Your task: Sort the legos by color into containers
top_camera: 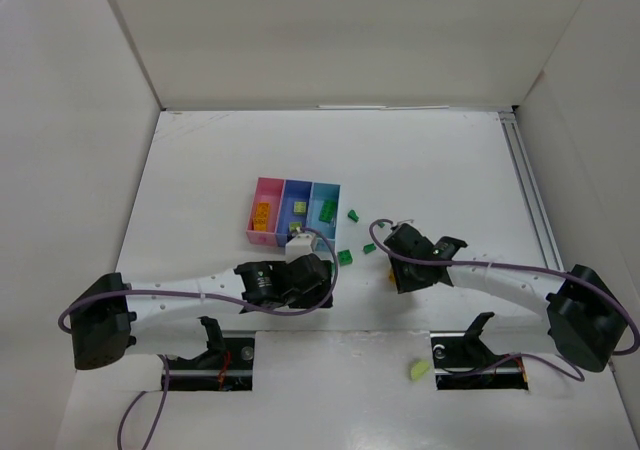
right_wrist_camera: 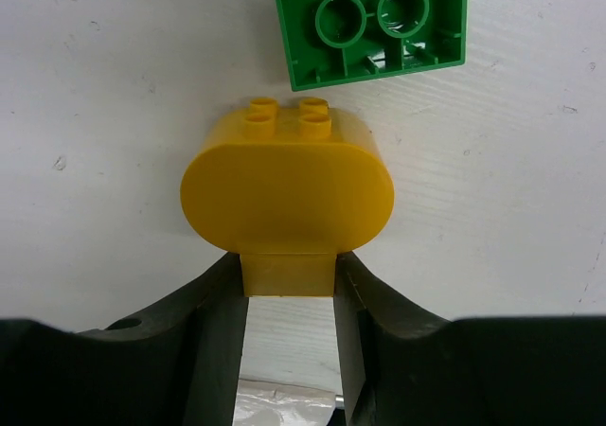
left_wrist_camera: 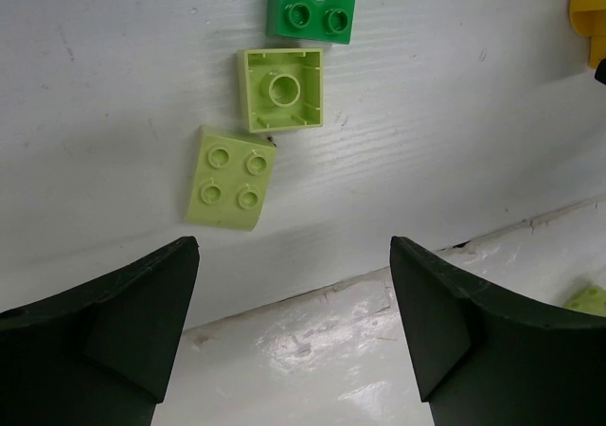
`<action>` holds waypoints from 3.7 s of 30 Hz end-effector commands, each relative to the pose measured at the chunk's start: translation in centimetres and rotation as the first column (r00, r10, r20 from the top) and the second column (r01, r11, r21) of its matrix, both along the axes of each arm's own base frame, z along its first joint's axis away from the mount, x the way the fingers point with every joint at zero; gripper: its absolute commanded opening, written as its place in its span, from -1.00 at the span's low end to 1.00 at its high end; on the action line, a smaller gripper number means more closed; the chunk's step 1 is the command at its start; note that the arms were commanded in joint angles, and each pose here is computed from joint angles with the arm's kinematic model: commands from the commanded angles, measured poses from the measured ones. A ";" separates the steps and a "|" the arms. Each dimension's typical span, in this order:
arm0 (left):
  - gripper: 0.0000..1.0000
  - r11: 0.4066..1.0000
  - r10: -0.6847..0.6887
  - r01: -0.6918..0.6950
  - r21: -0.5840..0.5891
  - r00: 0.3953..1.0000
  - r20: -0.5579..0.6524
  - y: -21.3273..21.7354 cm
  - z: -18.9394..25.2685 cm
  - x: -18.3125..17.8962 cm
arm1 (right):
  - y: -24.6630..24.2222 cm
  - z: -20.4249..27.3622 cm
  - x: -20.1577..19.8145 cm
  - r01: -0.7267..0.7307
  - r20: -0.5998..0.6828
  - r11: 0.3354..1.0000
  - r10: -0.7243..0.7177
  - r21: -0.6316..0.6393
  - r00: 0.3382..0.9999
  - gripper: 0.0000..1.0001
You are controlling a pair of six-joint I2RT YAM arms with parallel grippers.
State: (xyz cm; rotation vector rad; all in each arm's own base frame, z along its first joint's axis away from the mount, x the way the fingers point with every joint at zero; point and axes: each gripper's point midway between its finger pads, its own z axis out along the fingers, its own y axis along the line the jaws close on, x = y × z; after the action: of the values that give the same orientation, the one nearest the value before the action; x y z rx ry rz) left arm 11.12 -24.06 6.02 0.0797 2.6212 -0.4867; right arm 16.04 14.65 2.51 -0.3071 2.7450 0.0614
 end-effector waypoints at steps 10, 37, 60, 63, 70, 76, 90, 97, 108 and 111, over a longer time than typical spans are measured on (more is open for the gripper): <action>0.58 0.998 0.016 -0.014 -0.061 0.999 0.036 -0.3 2.1 0.3 | 2.7 3.4 2.6 -0.015 0.118 0.994 0.003 0.105 0.993 -0.57; 1.00 0.833 -0.205 0.388 -0.394 0.878 0.433 -8.1 17.5 4.4 | 13.9 19.9 -0.4 -0.883 0.711 0.384 0.540 0.268 0.451 -0.91; -0.75 0.919 0.141 0.025 -0.393 0.912 0.386 -2.2 19.5 9.9 | 13.5 18.7 2.3 -0.838 0.695 0.504 0.526 0.210 0.490 -1.00; -0.75 0.924 0.271 -0.134 -0.358 0.889 0.368 1.4 19.4 12.6 | 13.5 17.7 3.2 -0.816 0.668 0.542 0.533 0.201 0.519 -1.00; -0.75 0.893 0.417 -0.317 -0.319 0.848 0.327 8.0 16.6 18.3 | 13.0 16.6 6.8 -0.721 0.624 0.678 0.505 0.139 0.595 -1.00; -0.66 0.873 0.488 -0.455 -0.176 0.819 0.301 11.4 12.9 22.0 | 13.9 17.0 9.8 -0.659 0.611 0.745 0.476 0.102 0.633 -1.00; 0.48 0.855 0.507 -0.517 -0.026 0.825 0.249 12.2 8.8 23.2 | 16.0 17.9 13.6 -0.663 0.617 0.728 0.443 0.177 0.651 -0.99; 1.00 0.828 0.555 -0.555 -0.083 0.790 0.260 13.3 11.2 22.2 | 18.9 18.7 14.4 -0.746 0.636 0.642 0.502 0.179 0.585 -0.91; 1.00 0.565 0.819 -0.795 -0.219 0.507 0.271 21.6 15.8 15.8 | 28.6 18.6 17.8 -0.837 0.674 0.525 0.562 0.157 0.479 -0.86; 1.00 0.567 0.816 -0.797 -0.209 0.509 0.274 22.1 15.5 14.6 | 31.5 17.6 18.6 -0.847 0.675 0.509 0.572 0.153 0.465 -0.77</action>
State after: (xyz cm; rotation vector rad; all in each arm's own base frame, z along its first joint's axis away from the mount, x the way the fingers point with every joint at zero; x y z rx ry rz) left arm 27.61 -3.21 24.02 -0.9160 1.9133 -0.2538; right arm 34.20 42.88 18.23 -1.1436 1.8331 0.7167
